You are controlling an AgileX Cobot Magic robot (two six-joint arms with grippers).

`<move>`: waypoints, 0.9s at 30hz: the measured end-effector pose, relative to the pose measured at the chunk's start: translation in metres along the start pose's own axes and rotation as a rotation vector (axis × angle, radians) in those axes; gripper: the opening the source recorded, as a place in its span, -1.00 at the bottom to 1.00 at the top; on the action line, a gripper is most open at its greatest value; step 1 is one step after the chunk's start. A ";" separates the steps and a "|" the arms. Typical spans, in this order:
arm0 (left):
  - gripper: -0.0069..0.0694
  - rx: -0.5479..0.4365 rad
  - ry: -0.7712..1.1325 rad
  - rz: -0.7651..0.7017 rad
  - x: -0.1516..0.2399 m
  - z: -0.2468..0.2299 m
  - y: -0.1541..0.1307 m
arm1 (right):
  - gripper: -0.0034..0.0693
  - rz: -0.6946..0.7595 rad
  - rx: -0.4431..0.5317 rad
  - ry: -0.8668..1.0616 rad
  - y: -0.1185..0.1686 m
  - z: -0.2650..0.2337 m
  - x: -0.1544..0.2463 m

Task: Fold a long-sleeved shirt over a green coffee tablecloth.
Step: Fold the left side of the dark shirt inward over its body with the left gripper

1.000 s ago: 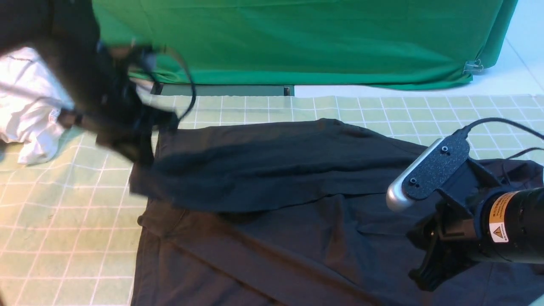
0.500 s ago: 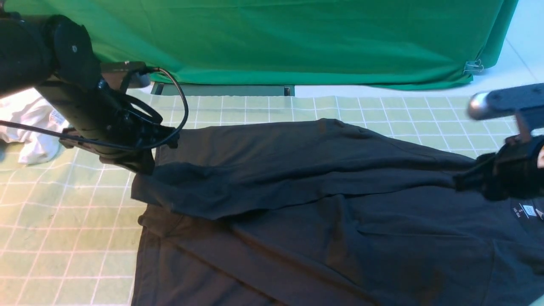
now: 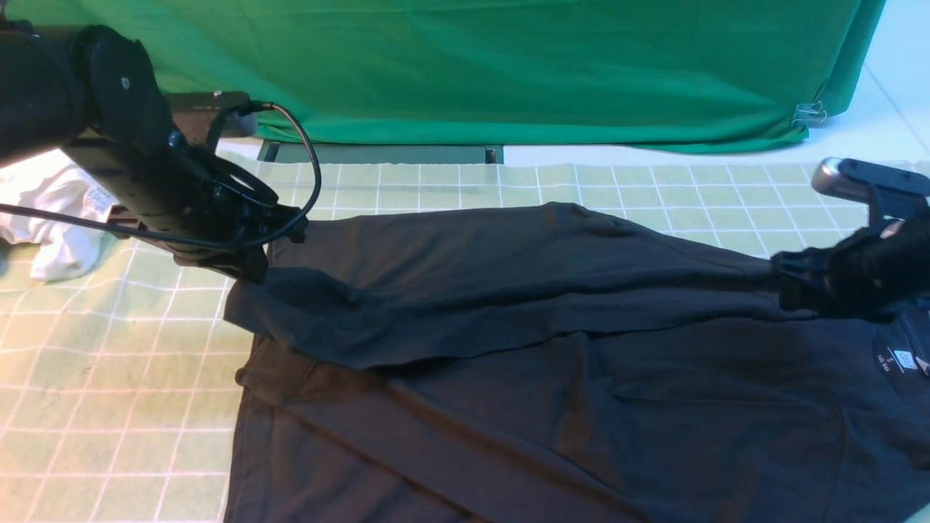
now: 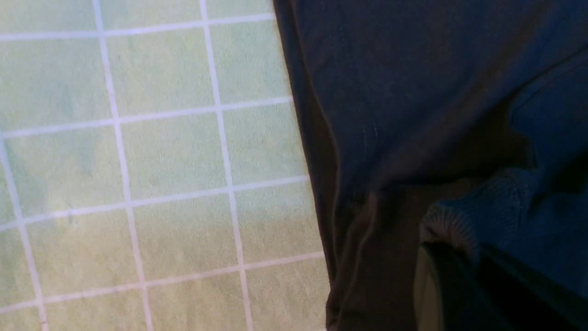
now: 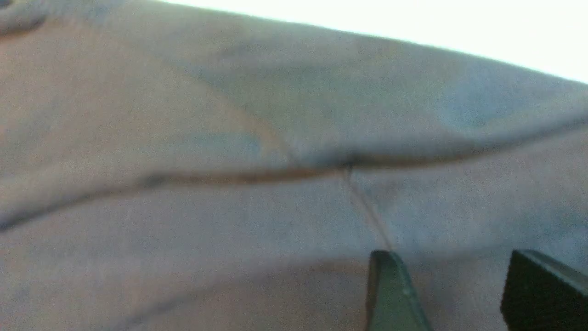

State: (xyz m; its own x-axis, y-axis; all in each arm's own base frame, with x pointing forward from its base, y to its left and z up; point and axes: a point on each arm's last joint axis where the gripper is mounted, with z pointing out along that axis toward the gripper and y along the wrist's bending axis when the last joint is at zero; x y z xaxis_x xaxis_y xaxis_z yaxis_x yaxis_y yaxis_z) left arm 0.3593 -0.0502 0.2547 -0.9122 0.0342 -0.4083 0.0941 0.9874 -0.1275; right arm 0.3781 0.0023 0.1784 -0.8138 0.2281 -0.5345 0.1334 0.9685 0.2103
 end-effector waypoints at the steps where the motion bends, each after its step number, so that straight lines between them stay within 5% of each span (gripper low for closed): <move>1: -0.84 0.000 -0.004 0.000 0.000 0.000 0.000 | 0.12 0.000 0.000 0.002 0.000 0.005 -0.003; 5: -0.84 0.000 -0.006 0.000 -0.001 0.000 0.000 | 0.08 -0.008 0.004 0.017 -0.001 0.016 -0.003; 14: -0.84 0.006 -0.006 -0.006 -0.001 0.000 -0.001 | -0.73 -0.204 -0.013 0.060 0.001 0.016 -0.005; 18: -0.84 0.016 -0.011 -0.017 -0.001 0.000 -0.001 | -0.87 -0.315 -0.036 0.093 0.010 0.011 -0.011; 23: -0.84 0.020 -0.012 -0.021 -0.001 0.000 -0.001 | -0.71 -0.409 -0.040 0.061 0.026 0.009 -0.018; 27: -0.84 0.021 -0.012 -0.022 -0.001 0.000 -0.001 | -0.02 -0.451 -0.041 0.080 0.033 0.021 -0.012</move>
State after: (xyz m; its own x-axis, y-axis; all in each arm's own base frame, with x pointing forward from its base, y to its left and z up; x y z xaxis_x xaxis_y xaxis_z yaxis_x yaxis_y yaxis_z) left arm 0.3601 -0.0516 0.2554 -0.9095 0.0110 -0.4156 0.0828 0.9844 -0.1550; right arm 0.4041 0.0337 0.1748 -0.8268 -0.2251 -0.5155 -0.2652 0.9642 0.0043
